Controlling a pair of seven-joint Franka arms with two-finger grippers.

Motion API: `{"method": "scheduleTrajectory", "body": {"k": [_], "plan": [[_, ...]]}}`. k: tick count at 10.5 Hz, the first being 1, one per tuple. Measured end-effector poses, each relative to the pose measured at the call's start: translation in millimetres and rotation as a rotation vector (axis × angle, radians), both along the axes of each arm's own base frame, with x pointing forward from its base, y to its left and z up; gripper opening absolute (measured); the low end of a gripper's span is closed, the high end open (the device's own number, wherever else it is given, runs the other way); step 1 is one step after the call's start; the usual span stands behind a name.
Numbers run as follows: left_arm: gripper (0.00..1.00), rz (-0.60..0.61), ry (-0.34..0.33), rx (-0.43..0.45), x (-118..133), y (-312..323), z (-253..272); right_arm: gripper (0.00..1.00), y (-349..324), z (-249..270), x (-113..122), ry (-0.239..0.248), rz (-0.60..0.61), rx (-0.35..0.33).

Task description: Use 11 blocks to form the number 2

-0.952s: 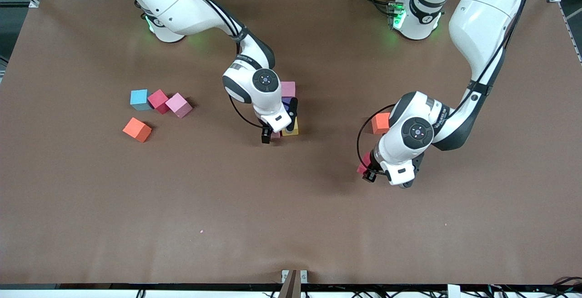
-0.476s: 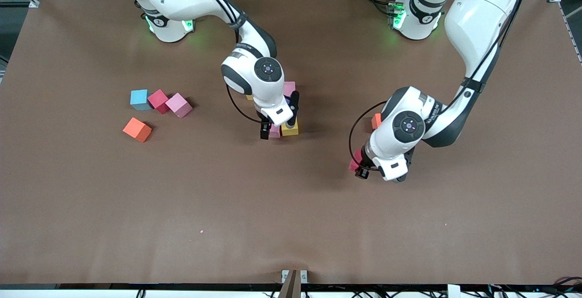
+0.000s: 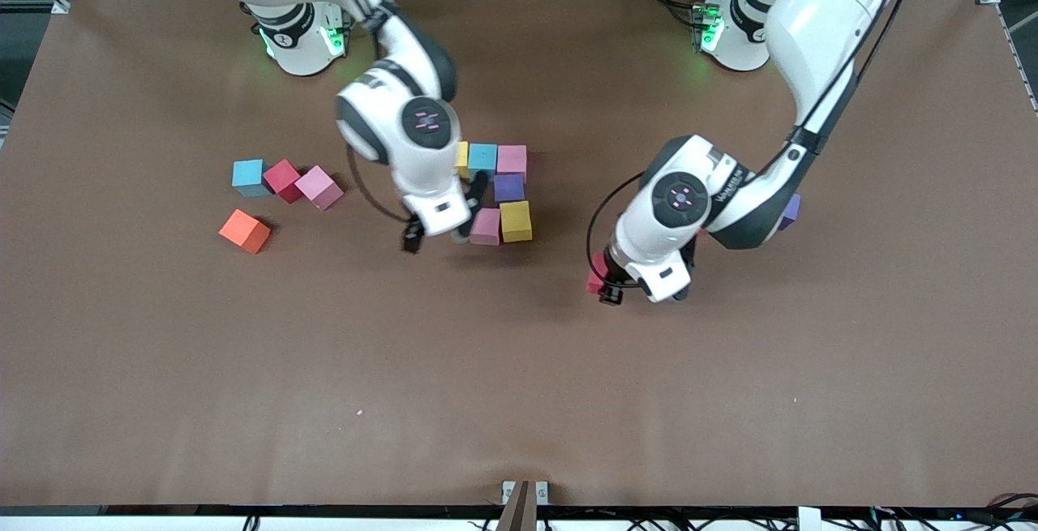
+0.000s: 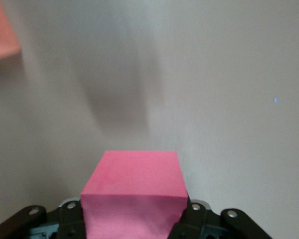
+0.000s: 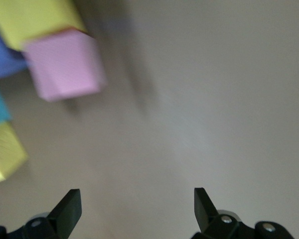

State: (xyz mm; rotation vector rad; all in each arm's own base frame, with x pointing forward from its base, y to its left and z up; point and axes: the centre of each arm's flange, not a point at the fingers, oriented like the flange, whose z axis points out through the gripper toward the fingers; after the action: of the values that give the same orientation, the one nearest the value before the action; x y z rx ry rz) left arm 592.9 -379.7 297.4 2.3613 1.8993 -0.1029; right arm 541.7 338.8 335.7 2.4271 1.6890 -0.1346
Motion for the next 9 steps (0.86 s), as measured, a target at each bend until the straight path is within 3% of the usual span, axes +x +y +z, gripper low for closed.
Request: {"method": "scheduleTrajectory", "body": {"k": [2, 5, 7, 9], "plan": [[0.61, 0.062, 0.017, -0.003, -28.5, -42.4, 0.3, 1.0, -72.3, 37.0, 35.3, -0.048, -0.114, 0.0], [0.61, 0.124, 0.027, -0.024, -65.7, -108.2, 1.9, 1.0, -186.2, 29.9, 62.1, -0.041, -0.198, -0.022], [0.61, 0.167, 0.023, -0.04, -81.6, -145.3, 1.4, 1.0, -247.8, -7.0, 53.2, -0.06, -0.242, 0.011], [0.61, 0.185, 0.006, -0.038, -92.6, -174.7, -6.5, 1.0, -263.6, -24.3, 27.0, -0.022, -0.32, 0.07]]}}
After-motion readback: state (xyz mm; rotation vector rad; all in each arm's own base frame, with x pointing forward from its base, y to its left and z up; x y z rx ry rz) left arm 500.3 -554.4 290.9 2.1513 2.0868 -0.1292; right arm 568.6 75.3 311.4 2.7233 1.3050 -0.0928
